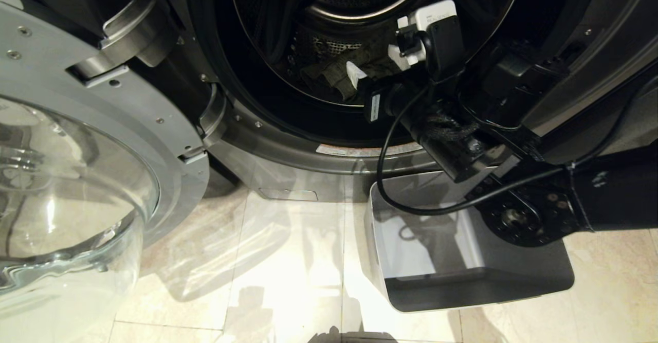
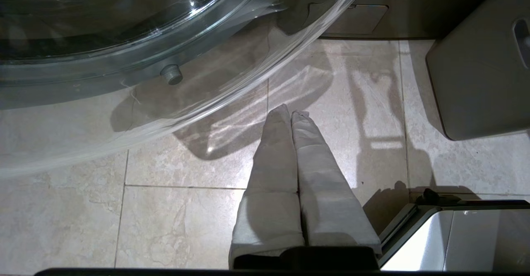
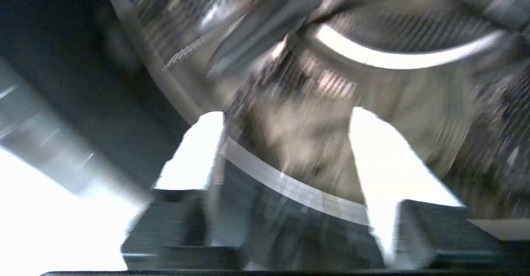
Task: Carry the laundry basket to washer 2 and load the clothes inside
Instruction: Place the clothes into the washing machine, then close the washing machine door with the left hand
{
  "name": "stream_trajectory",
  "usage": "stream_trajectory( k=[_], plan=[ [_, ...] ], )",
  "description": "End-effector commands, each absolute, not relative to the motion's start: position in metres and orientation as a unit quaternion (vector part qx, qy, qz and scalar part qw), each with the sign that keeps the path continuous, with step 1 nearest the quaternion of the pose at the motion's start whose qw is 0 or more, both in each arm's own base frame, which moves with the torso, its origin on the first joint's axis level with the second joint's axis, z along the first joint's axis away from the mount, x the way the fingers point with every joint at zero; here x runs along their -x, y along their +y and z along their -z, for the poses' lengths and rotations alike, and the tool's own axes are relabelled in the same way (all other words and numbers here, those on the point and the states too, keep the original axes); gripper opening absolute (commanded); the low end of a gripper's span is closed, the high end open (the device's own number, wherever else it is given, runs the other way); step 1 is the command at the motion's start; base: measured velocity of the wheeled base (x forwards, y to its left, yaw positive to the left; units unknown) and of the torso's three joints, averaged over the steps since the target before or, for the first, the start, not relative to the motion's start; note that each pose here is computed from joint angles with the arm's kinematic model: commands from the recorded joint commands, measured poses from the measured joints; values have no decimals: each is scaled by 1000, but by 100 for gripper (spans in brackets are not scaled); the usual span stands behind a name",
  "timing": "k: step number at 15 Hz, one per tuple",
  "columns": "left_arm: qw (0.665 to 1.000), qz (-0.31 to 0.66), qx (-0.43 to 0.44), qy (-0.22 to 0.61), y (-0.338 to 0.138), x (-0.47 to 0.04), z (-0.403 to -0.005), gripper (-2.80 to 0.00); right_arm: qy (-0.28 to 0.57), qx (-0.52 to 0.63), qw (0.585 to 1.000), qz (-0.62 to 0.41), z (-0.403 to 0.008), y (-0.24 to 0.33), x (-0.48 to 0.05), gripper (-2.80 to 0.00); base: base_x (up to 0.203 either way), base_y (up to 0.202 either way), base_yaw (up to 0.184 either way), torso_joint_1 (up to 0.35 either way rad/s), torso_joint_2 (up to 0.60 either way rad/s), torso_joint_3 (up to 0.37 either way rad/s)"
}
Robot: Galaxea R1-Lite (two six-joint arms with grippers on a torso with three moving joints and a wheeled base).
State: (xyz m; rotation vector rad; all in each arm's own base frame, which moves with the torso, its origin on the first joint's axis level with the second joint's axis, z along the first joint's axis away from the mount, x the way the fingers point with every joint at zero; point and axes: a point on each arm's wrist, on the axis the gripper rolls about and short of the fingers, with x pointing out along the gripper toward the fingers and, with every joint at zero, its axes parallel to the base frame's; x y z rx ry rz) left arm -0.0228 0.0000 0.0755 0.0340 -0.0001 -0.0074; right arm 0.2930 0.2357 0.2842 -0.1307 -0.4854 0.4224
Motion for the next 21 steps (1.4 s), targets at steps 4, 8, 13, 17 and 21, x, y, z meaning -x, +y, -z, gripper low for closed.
stream_trajectory(
  k=[4, 8, 13, 17, 21],
  plan=[
    [1000, 4, -17, -1, 0, 23, -75, -280, -137, 79, 957, -244, -261, 193, -229, -280, 0, 0, 0, 0, 0, 0],
    [1000, 4, -17, -1, 0, 23, -75, -280, -22, 89, 962, -258, -213, 164, -193, -280, 0, 0, 0, 0, 0, 0],
    [1000, 4, -17, -1, 0, 23, -75, -280, 100, 111, 974, -168, -153, 104, -175, -280, 0, 0, 0, 0, 0, 0],
    [1000, 3, -17, -1, 0, 23, -75, -280, 130, 106, 984, -57, -133, 36, -144, -280, 0, 0, 0, 0, 0, 0],
    [1000, 4, -17, -1, 0, 23, -75, -280, 57, 119, 991, -14, -132, 1, -89, -280, 0, 0, 0, 0, 0, 0]
  ],
)
